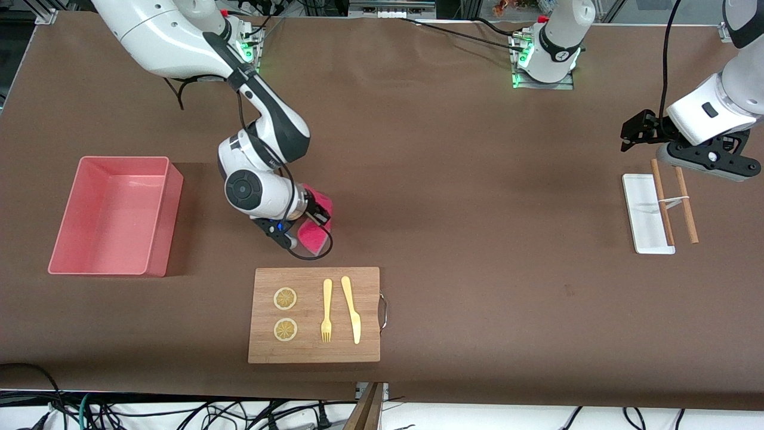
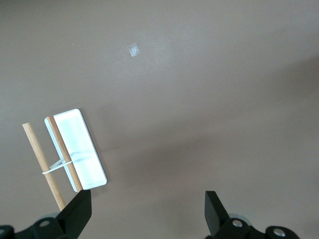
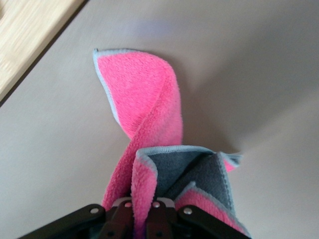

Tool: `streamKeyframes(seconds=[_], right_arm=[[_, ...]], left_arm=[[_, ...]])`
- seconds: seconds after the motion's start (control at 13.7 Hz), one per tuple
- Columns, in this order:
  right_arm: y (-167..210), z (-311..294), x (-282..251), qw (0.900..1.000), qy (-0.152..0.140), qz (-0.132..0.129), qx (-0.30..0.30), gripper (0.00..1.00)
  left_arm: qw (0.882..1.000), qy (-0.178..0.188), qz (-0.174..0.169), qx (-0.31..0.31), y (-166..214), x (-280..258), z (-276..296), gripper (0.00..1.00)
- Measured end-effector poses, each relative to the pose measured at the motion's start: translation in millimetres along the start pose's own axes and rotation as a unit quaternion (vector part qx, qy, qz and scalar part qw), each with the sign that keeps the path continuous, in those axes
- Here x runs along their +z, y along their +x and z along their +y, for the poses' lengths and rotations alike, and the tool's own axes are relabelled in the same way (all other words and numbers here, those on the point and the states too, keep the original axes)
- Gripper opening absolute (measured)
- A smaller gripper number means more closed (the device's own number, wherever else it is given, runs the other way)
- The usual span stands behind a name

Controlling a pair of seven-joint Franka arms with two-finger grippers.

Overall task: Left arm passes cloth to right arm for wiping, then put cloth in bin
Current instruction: 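Wipe the table beside the wooden board with the cloth in the right gripper, then carry the pink cloth with the right gripper over the pink bin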

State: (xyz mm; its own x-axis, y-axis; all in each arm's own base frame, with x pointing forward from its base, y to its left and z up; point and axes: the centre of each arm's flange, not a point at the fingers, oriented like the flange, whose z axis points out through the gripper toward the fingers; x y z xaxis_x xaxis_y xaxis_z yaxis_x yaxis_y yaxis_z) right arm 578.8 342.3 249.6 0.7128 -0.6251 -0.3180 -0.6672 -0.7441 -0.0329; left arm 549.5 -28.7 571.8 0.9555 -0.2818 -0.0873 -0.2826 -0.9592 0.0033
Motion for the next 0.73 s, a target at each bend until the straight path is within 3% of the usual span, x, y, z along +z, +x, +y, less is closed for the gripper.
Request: streamKeyframes(seconds=[0.36, 0.51, 0.73], right_arm=[[-22, -9, 0, 0.999, 0.018, -0.028, 0.041, 0.02], [-5, 0, 1, 0.999, 0.002, -0.024, 0.035, 0.02], [55, 34, -1, 0.999, -0.037, -0.022, -0.007, 0.02]], left_arm=[[1.0, -0.023, 0.005, -0.007, 0, 0, -1, 1.0], [1.0, -0.026, 0.006, -0.007, 0, 0, -1, 1.0], [1.0, -0.026, 0.006, -0.008, 0, 0, -1, 1.0]])
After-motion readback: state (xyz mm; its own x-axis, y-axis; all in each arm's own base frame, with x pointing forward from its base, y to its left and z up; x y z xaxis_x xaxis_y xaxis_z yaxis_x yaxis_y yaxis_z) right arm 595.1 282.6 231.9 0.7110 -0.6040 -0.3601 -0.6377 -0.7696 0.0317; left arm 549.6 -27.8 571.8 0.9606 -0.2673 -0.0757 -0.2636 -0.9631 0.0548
